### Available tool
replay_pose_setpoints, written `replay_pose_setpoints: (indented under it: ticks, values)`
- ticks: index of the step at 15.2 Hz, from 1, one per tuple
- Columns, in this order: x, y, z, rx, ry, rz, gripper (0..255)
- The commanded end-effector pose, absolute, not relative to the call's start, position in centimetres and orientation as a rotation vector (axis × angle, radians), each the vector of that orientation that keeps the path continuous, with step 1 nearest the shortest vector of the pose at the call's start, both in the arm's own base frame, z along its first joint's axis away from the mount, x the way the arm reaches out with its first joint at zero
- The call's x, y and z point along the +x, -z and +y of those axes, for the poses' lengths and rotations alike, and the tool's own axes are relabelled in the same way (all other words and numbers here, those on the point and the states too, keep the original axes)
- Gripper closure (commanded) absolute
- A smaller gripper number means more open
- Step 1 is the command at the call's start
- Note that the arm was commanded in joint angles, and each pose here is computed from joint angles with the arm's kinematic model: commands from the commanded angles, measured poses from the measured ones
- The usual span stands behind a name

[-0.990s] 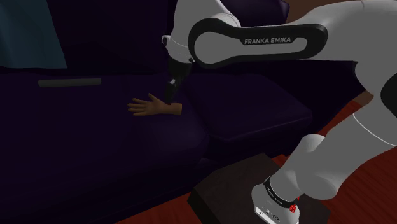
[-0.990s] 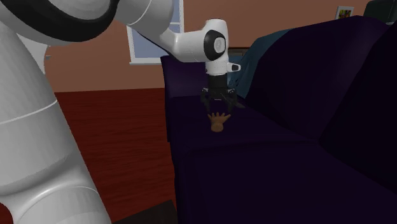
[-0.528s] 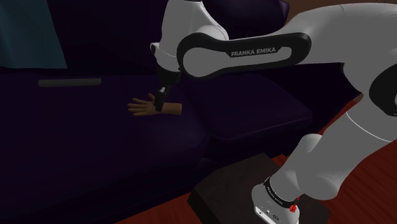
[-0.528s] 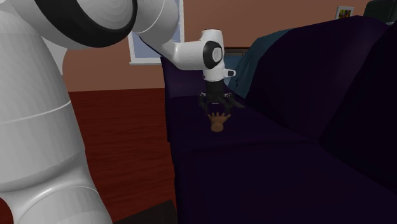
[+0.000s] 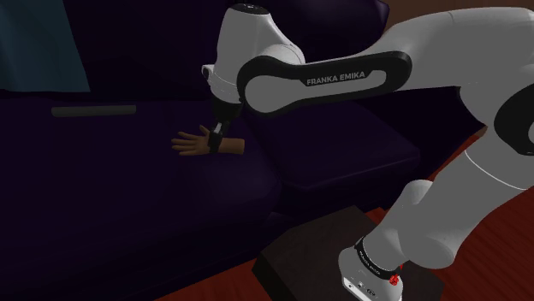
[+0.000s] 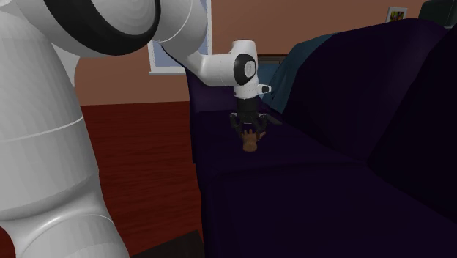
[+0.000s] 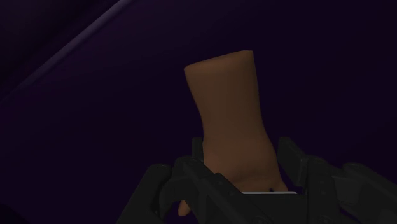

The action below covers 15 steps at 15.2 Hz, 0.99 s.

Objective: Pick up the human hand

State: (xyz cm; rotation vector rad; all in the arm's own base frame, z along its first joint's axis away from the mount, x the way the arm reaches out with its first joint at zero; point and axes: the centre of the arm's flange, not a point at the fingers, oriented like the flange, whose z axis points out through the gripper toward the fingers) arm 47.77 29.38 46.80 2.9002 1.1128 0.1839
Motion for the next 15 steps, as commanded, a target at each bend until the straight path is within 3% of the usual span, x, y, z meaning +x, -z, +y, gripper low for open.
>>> replay_pose_setpoints:
  ticks: [1, 15]
  values:
    - [47.8, -46.7, 29.4, 2.900, -0.180, 1.113, 255]
    - [47.8, -51.4, 29.4, 2.900, -0.180, 1.113, 255]
